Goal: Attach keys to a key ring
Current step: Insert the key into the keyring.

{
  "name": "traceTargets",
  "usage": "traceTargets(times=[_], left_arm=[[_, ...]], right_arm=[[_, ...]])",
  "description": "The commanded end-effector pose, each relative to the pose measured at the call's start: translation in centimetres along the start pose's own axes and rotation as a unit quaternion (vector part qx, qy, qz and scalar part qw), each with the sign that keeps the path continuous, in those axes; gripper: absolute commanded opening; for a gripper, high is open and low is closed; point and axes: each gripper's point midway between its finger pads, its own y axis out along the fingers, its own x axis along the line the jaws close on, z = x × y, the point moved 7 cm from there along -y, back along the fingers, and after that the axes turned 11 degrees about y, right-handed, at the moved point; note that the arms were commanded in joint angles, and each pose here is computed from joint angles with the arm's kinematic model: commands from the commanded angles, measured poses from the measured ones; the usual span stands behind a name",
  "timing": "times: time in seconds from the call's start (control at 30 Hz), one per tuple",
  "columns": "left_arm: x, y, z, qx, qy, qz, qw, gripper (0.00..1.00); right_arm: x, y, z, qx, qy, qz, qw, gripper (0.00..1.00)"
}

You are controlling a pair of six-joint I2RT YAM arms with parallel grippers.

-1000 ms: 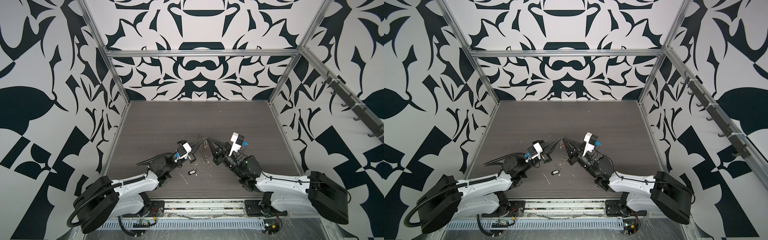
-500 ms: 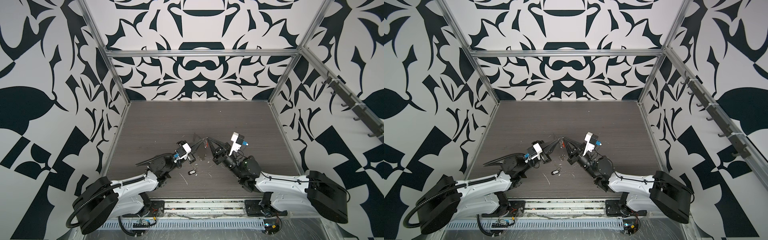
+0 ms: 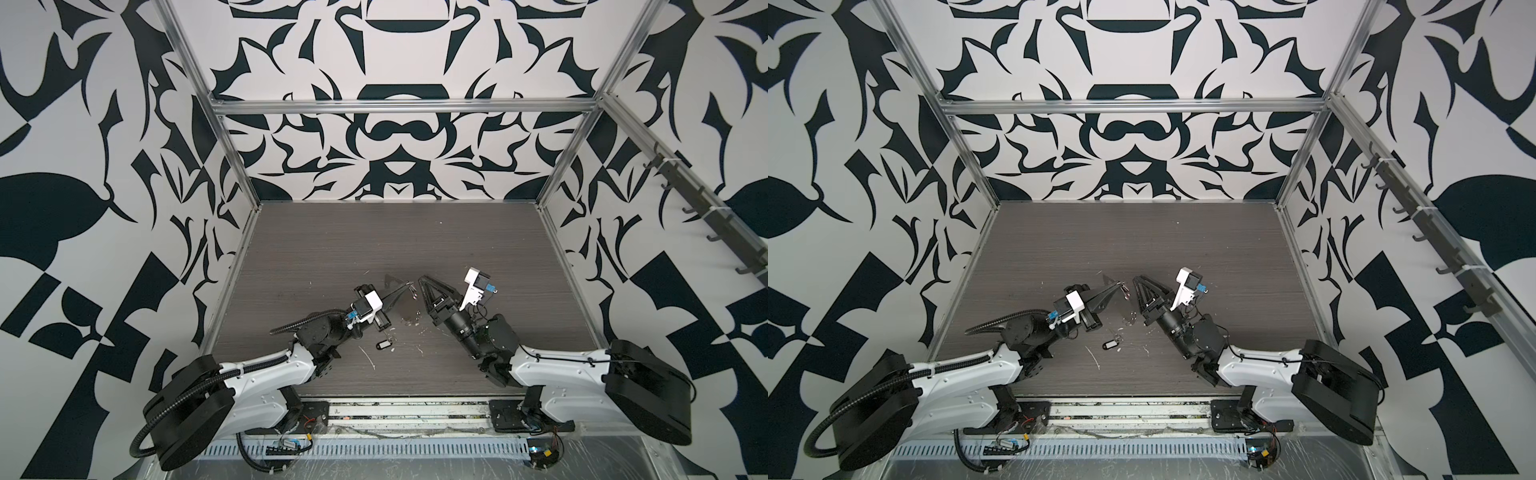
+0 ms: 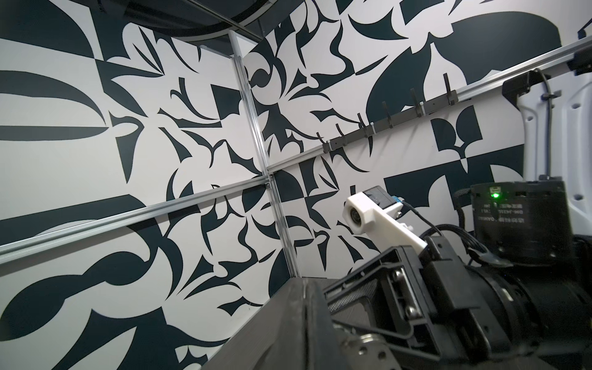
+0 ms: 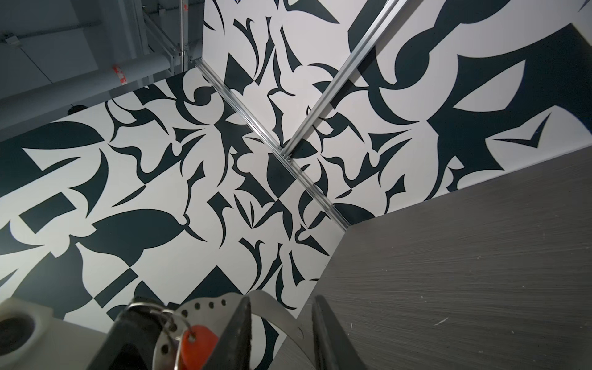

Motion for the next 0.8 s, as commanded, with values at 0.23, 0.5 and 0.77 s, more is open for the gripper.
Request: traceTargets(times=[0.23,0.5,0.77], left_arm=[[0.6,0.2,-1.6,-0.039,0.002,-0.015,0.999,0.00],[0.5,0.7,-1.4,-0.040,-0.012,-0.004,0.999,0.00],[-0.8,1.4,-1.2,-0.056,-0.022,0.063,0.996,0.00]], right_arm=[[2.1,-2.1,-1.4,0.040,-0.227,-0.018,0.973,0.43],[2.7,-2.8,-0.4,0.109,-0.342,-0.055,0.932,0.46],[2.8,-2.5,0.5,0.137,-0.340,-0.076,0.927,0.45]])
